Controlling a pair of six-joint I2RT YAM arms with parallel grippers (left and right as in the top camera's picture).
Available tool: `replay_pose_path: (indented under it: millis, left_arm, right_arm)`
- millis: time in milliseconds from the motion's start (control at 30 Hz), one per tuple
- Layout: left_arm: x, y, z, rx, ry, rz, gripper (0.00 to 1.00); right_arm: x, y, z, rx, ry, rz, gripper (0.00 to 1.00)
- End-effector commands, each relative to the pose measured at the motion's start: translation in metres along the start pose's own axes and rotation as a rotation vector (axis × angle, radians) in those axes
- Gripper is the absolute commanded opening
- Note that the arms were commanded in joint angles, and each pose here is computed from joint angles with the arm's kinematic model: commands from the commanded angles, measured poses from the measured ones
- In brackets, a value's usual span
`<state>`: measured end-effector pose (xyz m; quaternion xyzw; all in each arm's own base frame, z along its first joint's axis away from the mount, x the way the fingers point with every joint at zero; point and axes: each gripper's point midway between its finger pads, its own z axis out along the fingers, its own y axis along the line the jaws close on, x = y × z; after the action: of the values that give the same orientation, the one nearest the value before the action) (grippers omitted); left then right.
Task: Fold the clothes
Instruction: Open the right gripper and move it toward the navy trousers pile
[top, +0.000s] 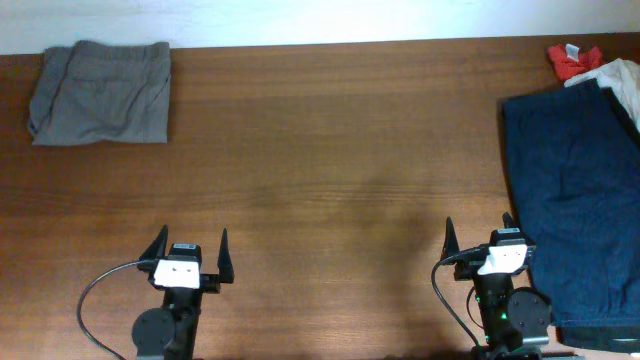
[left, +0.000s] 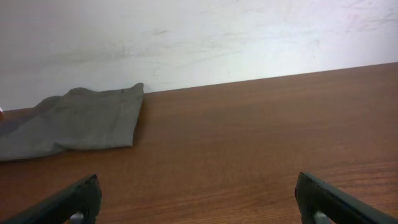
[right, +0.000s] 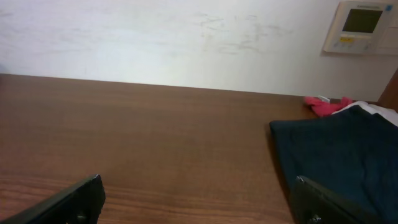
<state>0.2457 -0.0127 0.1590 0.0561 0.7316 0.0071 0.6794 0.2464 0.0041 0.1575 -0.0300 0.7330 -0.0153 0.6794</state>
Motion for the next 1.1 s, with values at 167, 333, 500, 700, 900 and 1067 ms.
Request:
replay_pose_path:
  millis: [167, 333, 500, 700, 900, 1067]
  left_arm:
    - [0.0019, 0.0017, 0.0, -0.009, -0.001, 0.016, 0.99]
    - [0.0019, 0.0017, 0.0, -0.009, -0.001, 0.016, 0.99]
    - [0.0019, 0.0017, 0.0, -0.009, -0.001, 0.016, 0.99]
    - [0.0019, 0.0017, 0.0, -0.009, -0.001, 0.016, 0.99]
    - [0.0019, 0.0017, 0.0, -0.009, -0.001, 0.016, 0.99]
    - [0.0019, 0.0017, 0.0, -0.009, -0.001, 0.016, 0.99]
  right_arm:
    - [0.0014, -0.0002, -0.0002, -0.002, 0.0, -0.003, 0.98]
    - [0.0015, -0.0003, -0.0002, -0.001, 0.0, -0.002, 0.98]
    - [0.0014, -0.0002, -0.0002, -0.002, 0.0, -0.003, 0.98]
    - [0.0015, -0.0003, -0.0002, -0.001, 0.0, -0.002, 0.98]
    - [0.0015, -0.0003, -0.0002, -0.001, 0.0, -0.002, 0.98]
    - [-0.0025, -0.0002, -0.0003, -0.002, -0.016, -0.002, 0.98]
